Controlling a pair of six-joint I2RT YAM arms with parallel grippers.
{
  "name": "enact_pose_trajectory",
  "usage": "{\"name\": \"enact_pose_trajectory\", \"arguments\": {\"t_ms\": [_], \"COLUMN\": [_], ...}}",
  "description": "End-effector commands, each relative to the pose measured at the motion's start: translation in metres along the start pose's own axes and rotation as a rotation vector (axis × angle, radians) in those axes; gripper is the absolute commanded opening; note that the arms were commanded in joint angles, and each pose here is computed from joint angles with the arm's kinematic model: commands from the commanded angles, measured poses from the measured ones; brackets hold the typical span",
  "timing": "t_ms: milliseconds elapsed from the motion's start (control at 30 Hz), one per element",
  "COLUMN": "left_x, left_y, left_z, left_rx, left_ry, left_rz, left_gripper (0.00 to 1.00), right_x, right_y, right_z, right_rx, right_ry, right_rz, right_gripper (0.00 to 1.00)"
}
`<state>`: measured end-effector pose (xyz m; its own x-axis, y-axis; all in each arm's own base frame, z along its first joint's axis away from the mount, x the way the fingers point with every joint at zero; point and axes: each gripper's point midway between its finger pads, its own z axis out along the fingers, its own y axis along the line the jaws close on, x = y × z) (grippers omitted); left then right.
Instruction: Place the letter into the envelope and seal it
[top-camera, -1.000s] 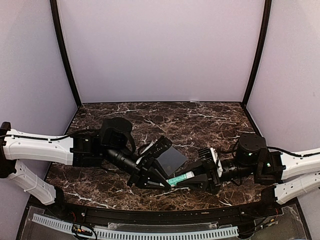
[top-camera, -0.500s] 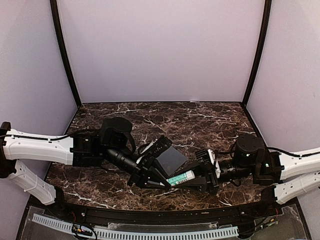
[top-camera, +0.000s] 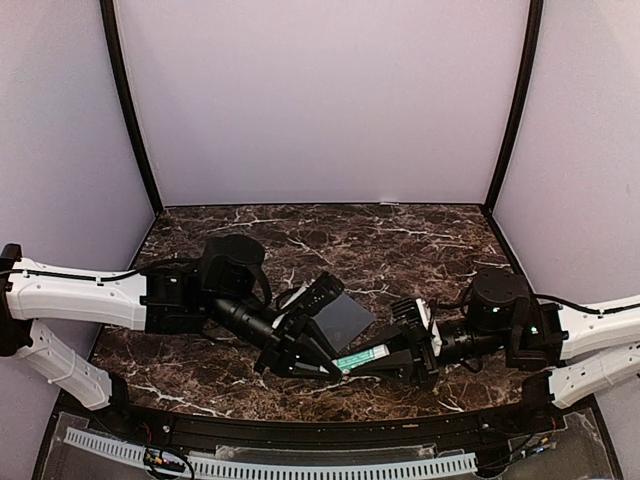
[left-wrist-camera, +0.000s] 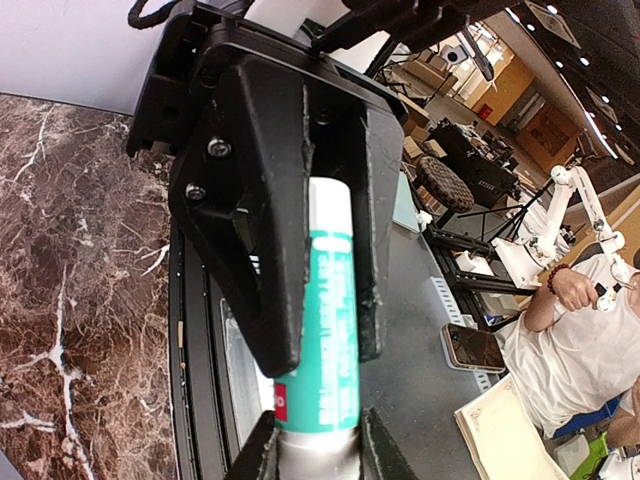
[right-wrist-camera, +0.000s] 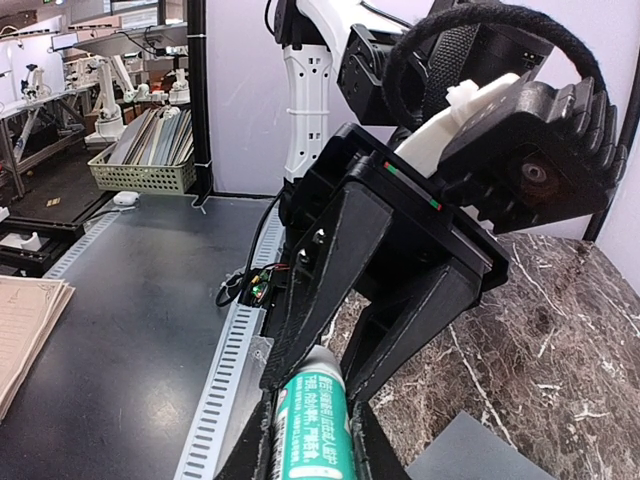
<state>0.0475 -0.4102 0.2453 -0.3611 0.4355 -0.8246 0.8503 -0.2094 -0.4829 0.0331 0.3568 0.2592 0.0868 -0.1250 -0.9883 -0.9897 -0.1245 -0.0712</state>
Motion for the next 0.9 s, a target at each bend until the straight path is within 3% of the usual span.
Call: {"name": "enact_pose_trajectory", "arguments": {"t_ms": [0,567,867], "left_x": [-0.036,-0.109,-0.123], "left_y": [-0.014,0.026,0.026], "left_z": [-0.012,-0.028,-0.040], "left_rx": [-0.009,-0.323,-0.377], "left_ry": [-0.089,-0.275,-0.334], "left_rz": [0.079,0.158,0.212], "left_gripper": [0.17,0.17,0.15], "right_x": [0.000,0.005,0.003], "right_y": [-0.008,-0.096,-0.113], "right_z": [0.001,0.017,0.014], "right_rx": [0.044,0.472,0.532], "right_ry": [-0.022,-0.087,-0.152], "right_rz": [0.023,0.466,0.600], "right_gripper": [0.00,0.00,0.00]}}
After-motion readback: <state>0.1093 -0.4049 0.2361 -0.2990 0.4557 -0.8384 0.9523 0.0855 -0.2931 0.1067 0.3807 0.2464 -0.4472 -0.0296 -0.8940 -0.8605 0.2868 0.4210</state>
